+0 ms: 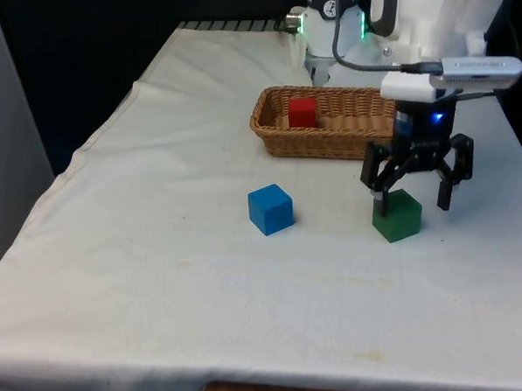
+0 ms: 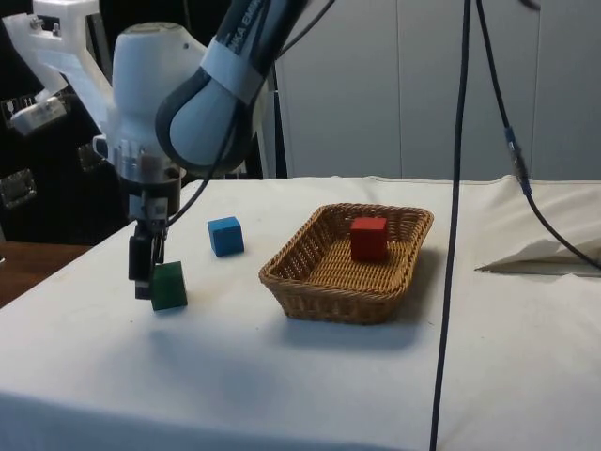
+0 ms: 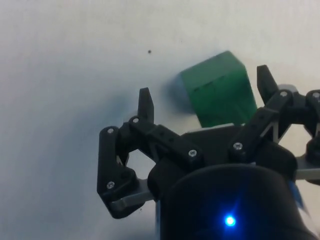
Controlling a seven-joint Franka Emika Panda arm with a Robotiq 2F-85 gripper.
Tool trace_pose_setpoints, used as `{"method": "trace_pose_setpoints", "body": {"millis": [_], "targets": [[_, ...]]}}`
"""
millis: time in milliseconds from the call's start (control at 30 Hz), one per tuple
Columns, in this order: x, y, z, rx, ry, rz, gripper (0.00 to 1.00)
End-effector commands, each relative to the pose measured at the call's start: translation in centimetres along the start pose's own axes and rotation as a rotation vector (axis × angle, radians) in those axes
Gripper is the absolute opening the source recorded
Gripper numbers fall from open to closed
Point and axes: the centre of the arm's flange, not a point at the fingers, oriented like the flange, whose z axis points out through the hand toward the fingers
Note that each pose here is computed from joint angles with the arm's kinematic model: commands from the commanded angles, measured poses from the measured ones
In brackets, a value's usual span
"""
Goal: Pick up exactly two blocks and place them into the basket.
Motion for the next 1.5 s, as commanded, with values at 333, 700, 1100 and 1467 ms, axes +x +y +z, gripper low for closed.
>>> {"method": "trace_pose_setpoints", "body": {"millis": [333, 700, 1100, 1467], "targets": [[0.6, 1.2, 2.2, -0.006, -0.001, -0.047, 1.0], [-0.3, 1.5, 1.1, -0.007, -0.001, -0.097, 1.0], [-1.0, 1.4, 1.0, -0.004, -0.011, -0.119, 1.0], [-1.1, 1.7, 1.1, -0.004, -0.015, -0.115, 0.56]]}}
